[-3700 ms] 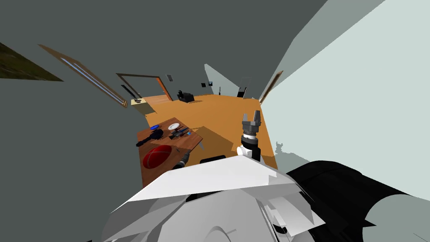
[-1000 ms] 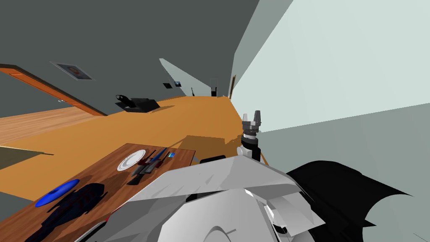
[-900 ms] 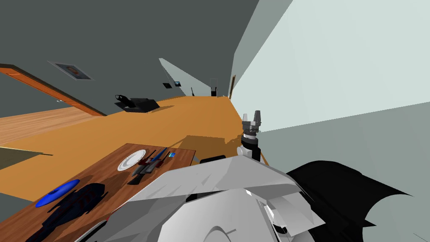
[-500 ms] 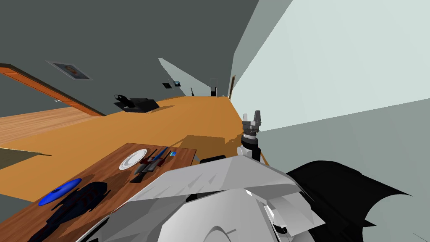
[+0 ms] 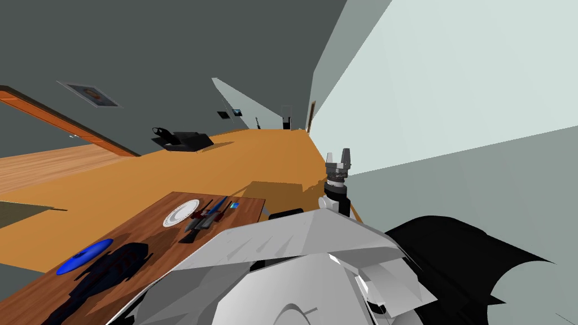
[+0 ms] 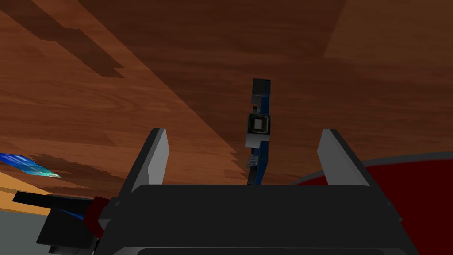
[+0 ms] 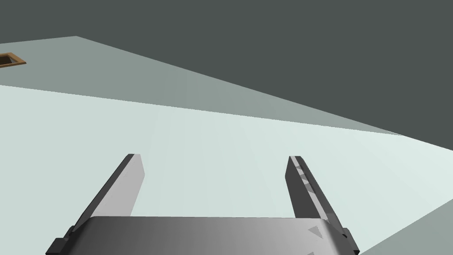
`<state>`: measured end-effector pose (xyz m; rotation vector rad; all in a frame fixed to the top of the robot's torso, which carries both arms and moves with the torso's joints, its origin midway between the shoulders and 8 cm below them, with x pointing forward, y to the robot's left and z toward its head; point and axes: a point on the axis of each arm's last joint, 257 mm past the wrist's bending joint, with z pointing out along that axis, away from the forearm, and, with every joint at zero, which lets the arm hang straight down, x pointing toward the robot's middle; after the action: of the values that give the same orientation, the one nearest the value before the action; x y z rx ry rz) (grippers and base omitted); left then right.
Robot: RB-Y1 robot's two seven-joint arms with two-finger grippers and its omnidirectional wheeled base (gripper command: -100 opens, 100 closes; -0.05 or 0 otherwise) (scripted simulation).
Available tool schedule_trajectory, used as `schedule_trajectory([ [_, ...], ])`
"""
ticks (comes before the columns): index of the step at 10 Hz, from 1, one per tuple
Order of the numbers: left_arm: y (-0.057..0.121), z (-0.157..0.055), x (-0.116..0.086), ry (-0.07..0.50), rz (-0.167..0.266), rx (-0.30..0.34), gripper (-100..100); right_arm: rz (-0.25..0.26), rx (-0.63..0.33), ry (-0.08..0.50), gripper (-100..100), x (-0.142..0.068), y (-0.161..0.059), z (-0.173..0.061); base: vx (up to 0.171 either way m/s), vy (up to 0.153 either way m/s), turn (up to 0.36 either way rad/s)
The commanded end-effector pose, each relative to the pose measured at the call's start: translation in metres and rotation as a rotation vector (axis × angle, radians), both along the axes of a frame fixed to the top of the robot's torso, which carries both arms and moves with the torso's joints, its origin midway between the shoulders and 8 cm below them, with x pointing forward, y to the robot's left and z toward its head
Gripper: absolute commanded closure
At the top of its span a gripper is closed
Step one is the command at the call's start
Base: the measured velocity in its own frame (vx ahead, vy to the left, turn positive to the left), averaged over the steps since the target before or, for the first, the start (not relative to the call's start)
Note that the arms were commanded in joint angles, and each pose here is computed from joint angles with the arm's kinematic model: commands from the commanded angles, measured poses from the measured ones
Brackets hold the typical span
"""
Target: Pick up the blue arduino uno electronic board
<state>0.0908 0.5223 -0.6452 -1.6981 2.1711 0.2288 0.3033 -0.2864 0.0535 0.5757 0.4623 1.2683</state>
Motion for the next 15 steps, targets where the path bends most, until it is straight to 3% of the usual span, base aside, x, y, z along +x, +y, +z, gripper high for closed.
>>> schedule_trajectory([
  [1,-0.008,-0.003,0.005,0.004,0.000,-0.003,-100,0.000,0.000,0.000,0,0.000,0.000,0.000,-0.036,0.055,-0.024],
  [2,-0.005,-0.002,0.003,0.003,0.002,-0.002,-100,0.000,0.000,0.000,0,0.000,0.000,0.000,-0.015,0.027,-0.011],
  [3,-0.005,-0.002,0.003,0.004,-0.001,-0.002,100,0.000,0.000,0.000,0,0.000,0.000,0.000,0.000,0.000,0.000],
  [7,-0.005,-0.002,0.002,0.006,0.001,-0.001,100,0.000,0.000,0.000,0,0.000,0.000,0.000,0.000,0.000,0.000],
  [8,-0.005,-0.002,0.001,0.006,0.001,0.000,0,0.000,0.000,0.000,0,0.000,0.000,0.000,0.000,0.000,0.000],
  [9,-0.003,-0.001,0.002,0.002,-0.002,0.000,100,0.000,0.000,0.000,0,0.000,0.000,0.000,0.006,-0.015,0.015],
  [15,0.016,0.008,-0.011,0.000,-0.011,0.004,100,0.000,0.000,0.000,0,0.000,0.000,0.000,0.034,-0.040,0.019],
])
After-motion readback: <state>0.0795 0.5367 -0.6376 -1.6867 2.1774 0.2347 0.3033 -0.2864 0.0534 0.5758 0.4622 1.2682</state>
